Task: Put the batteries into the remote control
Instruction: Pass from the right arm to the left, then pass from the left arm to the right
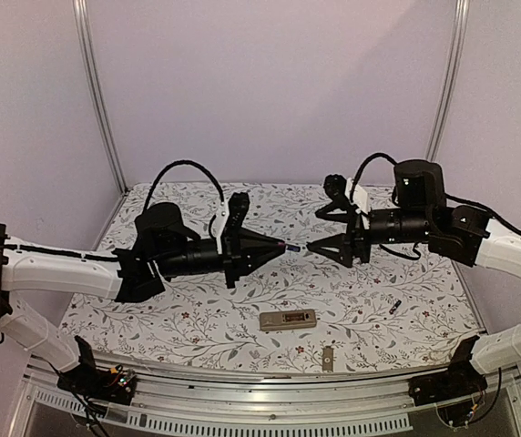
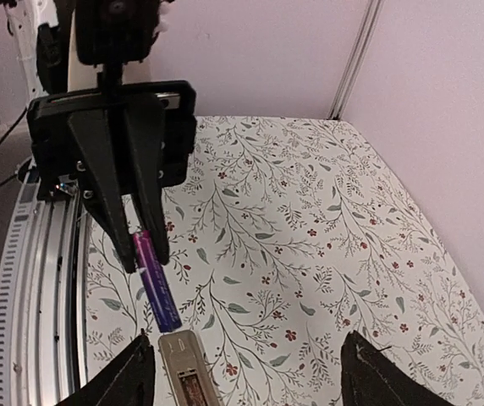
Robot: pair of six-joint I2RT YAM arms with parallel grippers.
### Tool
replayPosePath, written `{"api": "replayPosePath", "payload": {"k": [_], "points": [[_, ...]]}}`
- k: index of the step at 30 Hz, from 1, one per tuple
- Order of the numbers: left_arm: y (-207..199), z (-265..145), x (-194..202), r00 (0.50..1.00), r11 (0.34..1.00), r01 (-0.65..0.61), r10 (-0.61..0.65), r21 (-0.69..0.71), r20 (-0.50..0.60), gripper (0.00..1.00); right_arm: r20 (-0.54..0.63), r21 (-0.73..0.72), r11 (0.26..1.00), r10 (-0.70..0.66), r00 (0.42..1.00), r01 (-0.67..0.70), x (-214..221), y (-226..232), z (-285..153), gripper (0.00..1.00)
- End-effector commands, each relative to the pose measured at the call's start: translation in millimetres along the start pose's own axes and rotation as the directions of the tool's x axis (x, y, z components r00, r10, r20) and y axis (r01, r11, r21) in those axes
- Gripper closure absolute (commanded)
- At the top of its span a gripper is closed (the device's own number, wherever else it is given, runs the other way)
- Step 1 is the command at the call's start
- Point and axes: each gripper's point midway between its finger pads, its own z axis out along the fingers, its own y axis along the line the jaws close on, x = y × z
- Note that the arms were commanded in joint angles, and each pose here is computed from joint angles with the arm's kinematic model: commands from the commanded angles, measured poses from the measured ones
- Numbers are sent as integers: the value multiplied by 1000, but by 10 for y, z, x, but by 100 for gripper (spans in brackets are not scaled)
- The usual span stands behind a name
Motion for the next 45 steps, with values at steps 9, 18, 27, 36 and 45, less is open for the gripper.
{"api": "replayPosePath", "payload": {"k": [9,18,27,36,45], "points": [[-127,-172,-431,971,998,-20,4,66,241,100,241,-309,933,266,933,-186,-317,266,-200,32],[-115,-141,-402,974,998,-27,12,62,228,100,270,-335,934,222,937,-125,-416,363,-91,44],[-122,-109,-391,975,997,-29,13,72,220,100,286,-357,929,204,936,-93,-466,401,-51,60],[-122,-107,-399,976,997,-37,21,71,217,100,273,-368,924,212,938,-102,-448,406,-28,83],[-134,-112,-418,974,996,-46,29,73,224,100,237,-345,930,214,948,-123,-386,377,4,72]]}}
